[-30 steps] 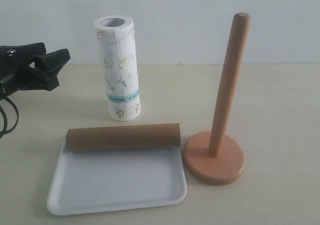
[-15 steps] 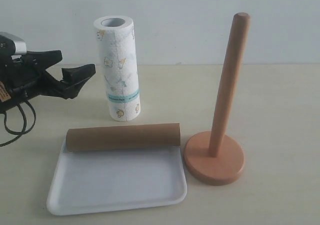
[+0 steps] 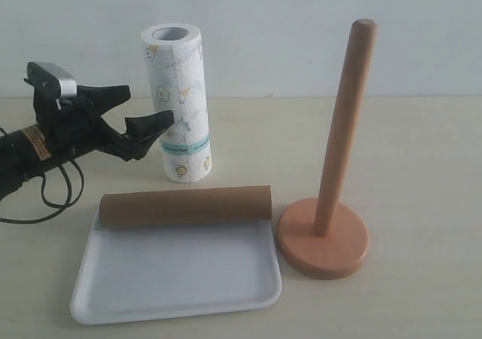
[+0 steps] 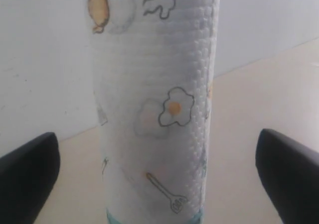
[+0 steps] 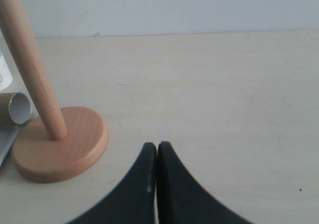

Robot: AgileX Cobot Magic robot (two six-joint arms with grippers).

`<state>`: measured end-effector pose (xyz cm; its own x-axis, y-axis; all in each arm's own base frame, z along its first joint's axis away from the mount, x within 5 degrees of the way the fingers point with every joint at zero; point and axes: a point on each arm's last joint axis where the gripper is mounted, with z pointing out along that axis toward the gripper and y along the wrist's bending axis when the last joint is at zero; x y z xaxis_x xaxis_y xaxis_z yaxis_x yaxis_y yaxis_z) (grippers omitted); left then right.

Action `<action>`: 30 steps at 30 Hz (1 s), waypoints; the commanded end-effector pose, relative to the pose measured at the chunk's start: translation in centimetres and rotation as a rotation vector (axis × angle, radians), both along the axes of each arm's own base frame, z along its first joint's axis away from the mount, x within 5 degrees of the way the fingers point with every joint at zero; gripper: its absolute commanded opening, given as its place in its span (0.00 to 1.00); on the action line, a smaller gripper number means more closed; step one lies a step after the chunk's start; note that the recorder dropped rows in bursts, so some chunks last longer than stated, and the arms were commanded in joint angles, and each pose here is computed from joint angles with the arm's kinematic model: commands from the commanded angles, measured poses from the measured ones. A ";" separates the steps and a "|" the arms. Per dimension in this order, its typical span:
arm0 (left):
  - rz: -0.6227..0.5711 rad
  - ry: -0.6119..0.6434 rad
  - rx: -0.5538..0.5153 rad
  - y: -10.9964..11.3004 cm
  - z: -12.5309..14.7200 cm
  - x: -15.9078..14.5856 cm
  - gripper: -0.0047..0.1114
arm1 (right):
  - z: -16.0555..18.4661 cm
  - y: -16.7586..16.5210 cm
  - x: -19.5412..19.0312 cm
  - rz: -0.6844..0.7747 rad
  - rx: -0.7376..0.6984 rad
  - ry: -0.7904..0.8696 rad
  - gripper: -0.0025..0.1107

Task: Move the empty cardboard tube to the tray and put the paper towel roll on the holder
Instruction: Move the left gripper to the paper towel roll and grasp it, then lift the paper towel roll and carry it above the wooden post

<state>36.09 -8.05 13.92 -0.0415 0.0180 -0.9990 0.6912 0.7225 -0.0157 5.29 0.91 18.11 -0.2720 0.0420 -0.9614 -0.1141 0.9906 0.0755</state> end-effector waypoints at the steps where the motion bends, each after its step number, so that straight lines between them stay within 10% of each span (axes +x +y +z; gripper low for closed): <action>1: -0.030 -0.009 0.009 -1.0 -0.3 0.8 0.93 | 0.2 0.0 0.0 -0.005 0.001 -0.018 0.02; 26: -0.051 0.011 0.039 -3.5 -1.7 5.4 0.92 | 0.2 0.0 0.0 -0.005 0.002 -0.018 0.02; 30: -0.044 0.029 0.015 -3.5 -1.9 5.7 0.80 | 0.2 0.0 0.0 -0.005 0.002 -0.018 0.02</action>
<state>41.58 -11.44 11.97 -0.0558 0.0545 -0.9970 0.7209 0.6930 -0.0025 5.29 0.91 18.11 -0.2720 0.0420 -0.9614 -0.1141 0.9906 0.0755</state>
